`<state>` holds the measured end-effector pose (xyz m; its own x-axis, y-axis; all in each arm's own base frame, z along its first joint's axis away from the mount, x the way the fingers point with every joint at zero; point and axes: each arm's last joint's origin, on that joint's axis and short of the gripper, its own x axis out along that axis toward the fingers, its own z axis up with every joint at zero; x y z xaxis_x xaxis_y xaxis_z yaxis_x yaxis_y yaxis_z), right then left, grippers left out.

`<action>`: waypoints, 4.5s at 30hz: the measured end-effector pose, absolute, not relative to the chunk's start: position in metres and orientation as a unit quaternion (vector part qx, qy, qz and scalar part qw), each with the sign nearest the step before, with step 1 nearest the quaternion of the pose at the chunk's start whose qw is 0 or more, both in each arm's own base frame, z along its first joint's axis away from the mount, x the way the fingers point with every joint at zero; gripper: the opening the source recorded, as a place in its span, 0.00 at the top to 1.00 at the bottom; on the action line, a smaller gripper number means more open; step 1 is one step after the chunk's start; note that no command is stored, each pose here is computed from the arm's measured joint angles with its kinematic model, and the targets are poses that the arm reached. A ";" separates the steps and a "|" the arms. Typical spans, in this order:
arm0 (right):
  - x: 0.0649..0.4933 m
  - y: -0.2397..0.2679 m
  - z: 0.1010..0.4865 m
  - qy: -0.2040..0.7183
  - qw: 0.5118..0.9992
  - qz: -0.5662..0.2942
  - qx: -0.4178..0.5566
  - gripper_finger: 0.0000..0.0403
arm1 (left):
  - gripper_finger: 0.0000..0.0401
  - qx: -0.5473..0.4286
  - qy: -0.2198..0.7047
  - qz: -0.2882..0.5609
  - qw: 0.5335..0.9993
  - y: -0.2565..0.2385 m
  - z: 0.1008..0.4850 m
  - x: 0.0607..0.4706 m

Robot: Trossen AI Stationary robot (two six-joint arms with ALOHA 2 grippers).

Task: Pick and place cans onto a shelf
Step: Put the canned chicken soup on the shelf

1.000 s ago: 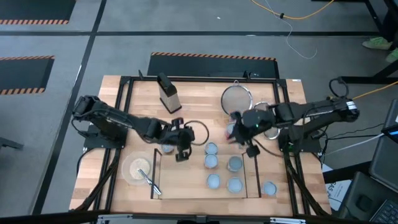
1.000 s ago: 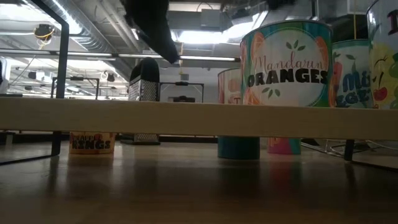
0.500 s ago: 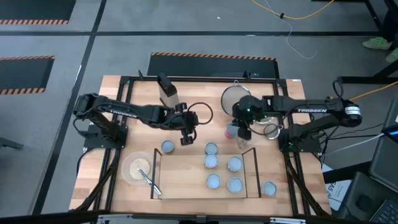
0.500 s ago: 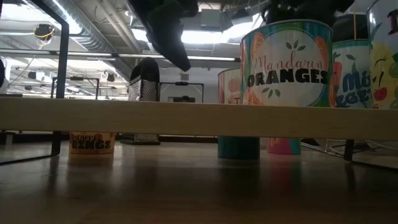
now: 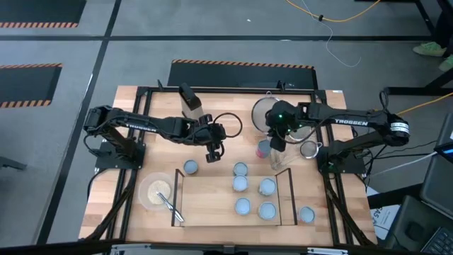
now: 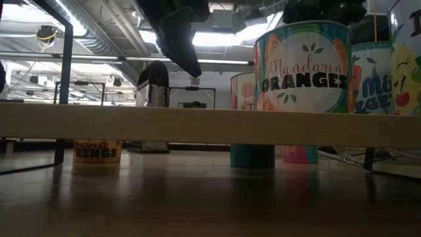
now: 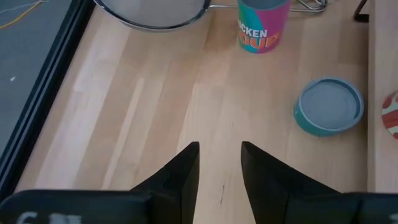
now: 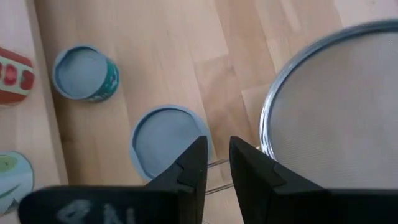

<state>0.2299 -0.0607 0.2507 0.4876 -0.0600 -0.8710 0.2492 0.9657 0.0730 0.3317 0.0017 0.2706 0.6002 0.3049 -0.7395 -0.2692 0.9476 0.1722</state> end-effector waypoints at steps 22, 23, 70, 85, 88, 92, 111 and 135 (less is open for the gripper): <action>0.254 -0.066 0.205 0.579 0.806 -0.066 0.106 0.82 | 0.72 0.021 0.418 0.161 0.894 0.002 0.271 0.332; 0.254 -0.066 0.204 0.580 0.805 -0.065 0.105 0.82 | 0.72 0.022 0.418 0.161 0.894 0.002 0.270 0.332; 0.396 -0.084 0.220 0.546 0.773 0.226 -0.231 0.98 | 0.72 0.047 0.437 0.061 0.896 -0.003 0.269 0.331; 0.399 -0.082 0.216 0.545 0.772 0.227 -0.234 0.87 | 0.72 0.048 0.440 0.059 0.895 -0.004 0.268 0.331; 0.399 -0.082 0.216 0.545 0.773 0.227 -0.234 0.84 | 0.72 0.049 0.440 0.059 0.895 -0.004 0.268 0.331; 0.399 -0.082 0.216 0.543 0.774 0.226 -0.235 0.80 | 0.72 0.048 0.440 0.059 0.895 -0.004 0.268 0.331; 0.349 -0.062 0.326 0.593 0.768 0.199 -0.135 0.79 | 0.72 0.077 0.419 0.041 0.904 -0.005 0.271 0.335; 0.212 -0.031 0.310 0.398 0.911 0.069 -0.079 0.79 | 0.72 0.145 0.317 -0.086 0.933 0.035 0.242 0.381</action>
